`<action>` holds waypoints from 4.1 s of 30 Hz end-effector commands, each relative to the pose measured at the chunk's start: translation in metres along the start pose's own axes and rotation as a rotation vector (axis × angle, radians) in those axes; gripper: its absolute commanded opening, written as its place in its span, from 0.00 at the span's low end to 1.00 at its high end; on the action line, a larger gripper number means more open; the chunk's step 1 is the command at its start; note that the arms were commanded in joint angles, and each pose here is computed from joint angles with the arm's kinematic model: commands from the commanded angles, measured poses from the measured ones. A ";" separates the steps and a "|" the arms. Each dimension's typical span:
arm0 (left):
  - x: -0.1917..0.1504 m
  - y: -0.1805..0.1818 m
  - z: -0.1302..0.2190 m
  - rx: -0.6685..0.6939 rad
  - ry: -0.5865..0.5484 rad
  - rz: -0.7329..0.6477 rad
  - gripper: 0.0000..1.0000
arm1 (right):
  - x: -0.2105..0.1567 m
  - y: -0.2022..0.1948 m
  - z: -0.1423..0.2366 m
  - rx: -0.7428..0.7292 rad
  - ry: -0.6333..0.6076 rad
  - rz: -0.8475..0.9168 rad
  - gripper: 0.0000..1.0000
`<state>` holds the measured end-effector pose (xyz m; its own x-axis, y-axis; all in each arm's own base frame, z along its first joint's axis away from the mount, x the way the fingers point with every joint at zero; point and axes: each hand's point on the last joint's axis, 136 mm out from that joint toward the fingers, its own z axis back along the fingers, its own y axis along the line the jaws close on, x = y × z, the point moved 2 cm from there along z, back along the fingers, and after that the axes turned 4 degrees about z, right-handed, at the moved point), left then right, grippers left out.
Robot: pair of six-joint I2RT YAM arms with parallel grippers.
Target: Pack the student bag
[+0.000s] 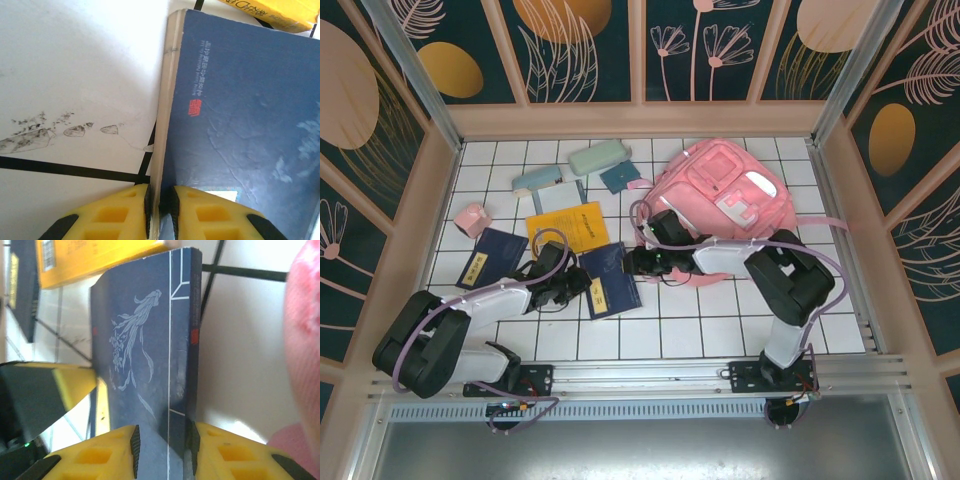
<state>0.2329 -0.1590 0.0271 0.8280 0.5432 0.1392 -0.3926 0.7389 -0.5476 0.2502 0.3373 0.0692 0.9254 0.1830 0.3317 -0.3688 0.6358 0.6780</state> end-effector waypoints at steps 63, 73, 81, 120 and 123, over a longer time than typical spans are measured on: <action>0.045 -0.172 0.119 -0.903 0.030 -0.066 0.51 | 0.092 0.106 0.124 0.563 -0.180 0.103 0.00; 0.048 -0.173 0.139 -0.910 -0.029 -0.066 0.00 | 0.087 0.082 0.110 0.424 -0.170 0.095 0.21; 0.055 -0.163 0.140 -0.852 -0.087 -0.051 0.00 | 0.098 -0.017 0.118 -0.275 -0.283 0.089 0.52; 0.063 -0.136 0.128 -0.646 -0.187 -0.120 0.00 | 0.057 -0.103 0.099 -0.967 -0.119 0.300 0.00; 0.064 -0.131 0.123 -0.630 -0.200 -0.125 0.00 | 0.075 -0.070 0.105 -0.857 -0.171 0.286 0.00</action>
<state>0.2846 -0.1762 0.2023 0.7645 0.5744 0.2926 0.0125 0.4405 -0.8976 0.3402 0.2159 0.0804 0.7597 0.3915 0.5192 -0.3164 0.9201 -0.2309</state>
